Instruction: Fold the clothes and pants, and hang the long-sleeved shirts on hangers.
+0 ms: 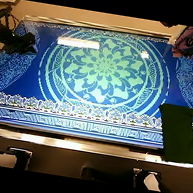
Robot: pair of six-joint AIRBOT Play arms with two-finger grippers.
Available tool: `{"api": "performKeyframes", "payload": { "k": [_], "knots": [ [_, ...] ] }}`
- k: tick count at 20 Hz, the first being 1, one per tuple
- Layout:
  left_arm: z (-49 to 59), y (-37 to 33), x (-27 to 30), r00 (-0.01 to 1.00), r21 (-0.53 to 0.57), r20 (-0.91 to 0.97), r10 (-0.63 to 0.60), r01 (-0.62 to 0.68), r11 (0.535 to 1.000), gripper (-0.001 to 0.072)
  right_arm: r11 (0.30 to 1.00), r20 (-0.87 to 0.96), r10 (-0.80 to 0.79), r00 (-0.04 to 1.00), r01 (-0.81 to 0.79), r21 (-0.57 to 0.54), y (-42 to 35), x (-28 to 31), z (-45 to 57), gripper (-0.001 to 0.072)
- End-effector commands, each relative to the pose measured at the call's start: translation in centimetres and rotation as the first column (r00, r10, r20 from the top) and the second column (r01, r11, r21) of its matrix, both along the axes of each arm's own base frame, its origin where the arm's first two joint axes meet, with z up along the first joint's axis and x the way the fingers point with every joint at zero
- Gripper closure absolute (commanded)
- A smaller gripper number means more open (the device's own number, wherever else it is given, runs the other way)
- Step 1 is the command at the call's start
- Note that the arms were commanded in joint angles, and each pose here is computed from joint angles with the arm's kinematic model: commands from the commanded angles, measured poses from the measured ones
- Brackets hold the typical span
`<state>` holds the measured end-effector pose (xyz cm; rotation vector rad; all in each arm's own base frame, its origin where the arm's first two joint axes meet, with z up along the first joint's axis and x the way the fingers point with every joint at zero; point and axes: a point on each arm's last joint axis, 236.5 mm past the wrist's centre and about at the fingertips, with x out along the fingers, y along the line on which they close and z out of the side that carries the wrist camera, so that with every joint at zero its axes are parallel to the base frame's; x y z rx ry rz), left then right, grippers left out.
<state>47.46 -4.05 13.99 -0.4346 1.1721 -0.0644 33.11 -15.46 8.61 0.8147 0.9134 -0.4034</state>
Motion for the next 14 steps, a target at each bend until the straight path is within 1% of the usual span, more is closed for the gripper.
{"api": "performKeyframes", "payload": {
  "k": [1, 2, 4, 6, 8, 10, 11, 14],
  "knots": [
    [1.1, -0.3, 0.9, 0.988, 0.088, 0.098, -0.12, 0.111, 0.99, 0.0693, 0.94, 0.169, 0.323, 0.931, -0.296, -0.169, 7.3, 6.2, 4.1, 0.0608],
    [1.7, -0.6, 1.3, 0.979, 0.134, 0.135, -0.155, 0.137, 0.982, 0.0693, 0.886, 0.165, 0.438, 0.884, -0.393, -0.248, 10.4, 7.4, 4.4, 0.0679],
    [2.0, -1.4, 1.4, 0.962, 0.208, 0.163, -0.221, 0.185, 0.96, 0.0693, 0.771, 0.11, 0.591, 0.799, -0.52, -0.368, 15.5, 8.4, 4.2, 0.068],
    [1.2, -3.0, 0.6, 0.948, 0.234, 0.154, -0.278, 0.239, 0.942, 0.0693, 0.65, 0.05, 0.712, 0.7, -0.631, -0.423, 20.6, 8.2, 3.4, 0.068],
    [0.0, -4.0, -0.4, 0.943, 0.237, 0.158, -0.294, 0.253, 0.938, 0.0694, 0.554, 0.018, 0.789, 0.614, -0.699, -0.452, 24.7, 7.5, 3.2, 0.068],
    [-0.7, -4.3, -1.4, 0.94, 0.235, 0.184, -0.287, 0.241, 0.942, 0.0693, 0.503, 0.018, 0.828, 0.561, -0.727, -0.468, 27.2, 7.0, 3.3, 0.0679],
    [-0.7, -4.2, -1.8, 0.938, 0.238, 0.2, -0.283, 0.233, 0.943, 0.0693, 0.491, 0.02, 0.836, 0.548, -0.733, -0.471, 27.8, 6.9, 3.4, 0.0679],
    [0.3, -3.0, -2.3, 0.936, 0.283, 0.22, -0.276, 0.21, 0.936, 0.0691, 0.488, 0.019, 0.839, 0.544, -0.735, -0.472, 28.0, 6.8, 3.4, 0.0678]
  ]
}}
